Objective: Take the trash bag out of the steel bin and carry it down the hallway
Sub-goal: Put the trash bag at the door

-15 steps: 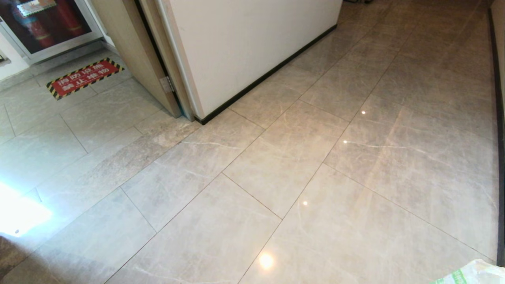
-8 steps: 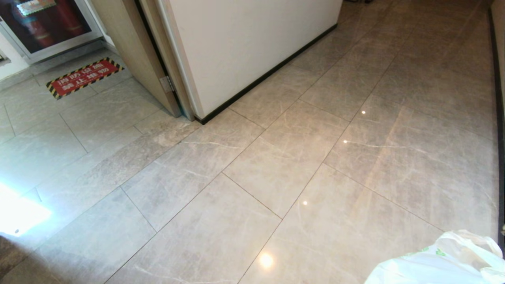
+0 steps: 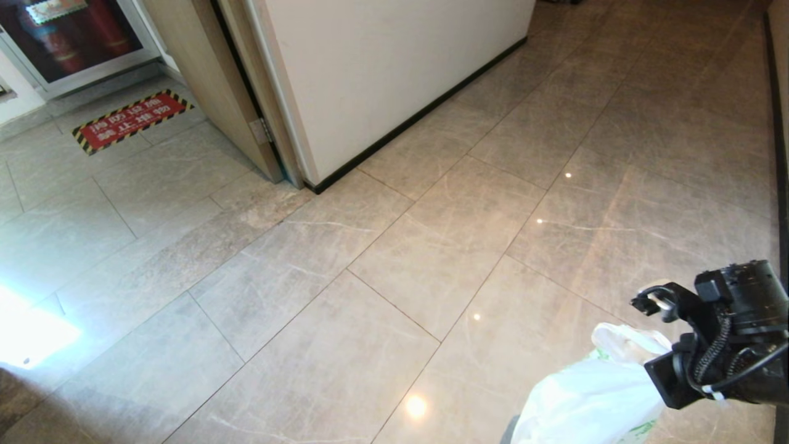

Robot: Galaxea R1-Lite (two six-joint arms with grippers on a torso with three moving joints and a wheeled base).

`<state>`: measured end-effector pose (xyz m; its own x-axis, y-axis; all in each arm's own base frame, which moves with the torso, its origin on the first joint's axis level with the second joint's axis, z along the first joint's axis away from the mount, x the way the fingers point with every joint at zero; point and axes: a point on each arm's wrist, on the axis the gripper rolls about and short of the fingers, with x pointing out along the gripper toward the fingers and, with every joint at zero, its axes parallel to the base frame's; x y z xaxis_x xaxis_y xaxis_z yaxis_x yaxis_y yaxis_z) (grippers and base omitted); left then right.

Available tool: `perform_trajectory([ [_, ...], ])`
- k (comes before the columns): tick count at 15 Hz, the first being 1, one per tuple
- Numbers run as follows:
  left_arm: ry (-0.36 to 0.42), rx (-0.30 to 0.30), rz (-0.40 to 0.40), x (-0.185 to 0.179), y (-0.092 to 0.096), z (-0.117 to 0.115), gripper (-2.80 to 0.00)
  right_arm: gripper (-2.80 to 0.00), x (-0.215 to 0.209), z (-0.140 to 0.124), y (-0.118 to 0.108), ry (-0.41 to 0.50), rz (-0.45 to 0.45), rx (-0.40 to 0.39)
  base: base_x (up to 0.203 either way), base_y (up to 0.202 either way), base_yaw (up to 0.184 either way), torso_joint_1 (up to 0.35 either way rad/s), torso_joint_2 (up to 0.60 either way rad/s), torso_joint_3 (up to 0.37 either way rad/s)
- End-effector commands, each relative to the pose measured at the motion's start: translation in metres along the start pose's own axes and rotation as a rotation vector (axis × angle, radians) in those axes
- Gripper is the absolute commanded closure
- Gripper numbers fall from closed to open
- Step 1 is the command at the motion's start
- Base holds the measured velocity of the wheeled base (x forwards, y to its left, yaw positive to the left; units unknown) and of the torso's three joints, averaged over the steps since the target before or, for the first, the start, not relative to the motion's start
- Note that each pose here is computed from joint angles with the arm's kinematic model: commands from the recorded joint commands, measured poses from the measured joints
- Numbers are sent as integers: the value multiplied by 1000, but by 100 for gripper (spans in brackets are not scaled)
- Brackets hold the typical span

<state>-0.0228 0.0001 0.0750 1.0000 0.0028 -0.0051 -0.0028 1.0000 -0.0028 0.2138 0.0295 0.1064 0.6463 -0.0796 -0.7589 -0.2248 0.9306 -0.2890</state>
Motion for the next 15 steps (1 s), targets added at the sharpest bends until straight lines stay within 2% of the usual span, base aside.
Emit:
perform_trajectory([
  [1, -1, 0, 0, 0, 0, 0, 0, 0, 52, 10, 5, -11, 13, -41, 0, 0, 0, 0, 0, 0],
  [4, -1, 0, 0, 0, 0, 0, 0, 0, 79, 25, -5, -80, -19, -65, 0, 0, 0, 0, 0, 0],
  [8, -1, 0, 0, 0, 0, 0, 0, 0, 95, 47, -23, -130, -67, -63, 0, 0, 0, 0, 0, 0],
  [12, -1, 0, 0, 0, 0, 0, 0, 0, 118, 39, -19, -103, -42, -65, 0, 0, 0, 0, 0, 0],
  [15, -1, 0, 0, 0, 0, 0, 0, 0, 140, 40, -16, -186, -51, -51, 0, 0, 0, 0, 0, 0],
])
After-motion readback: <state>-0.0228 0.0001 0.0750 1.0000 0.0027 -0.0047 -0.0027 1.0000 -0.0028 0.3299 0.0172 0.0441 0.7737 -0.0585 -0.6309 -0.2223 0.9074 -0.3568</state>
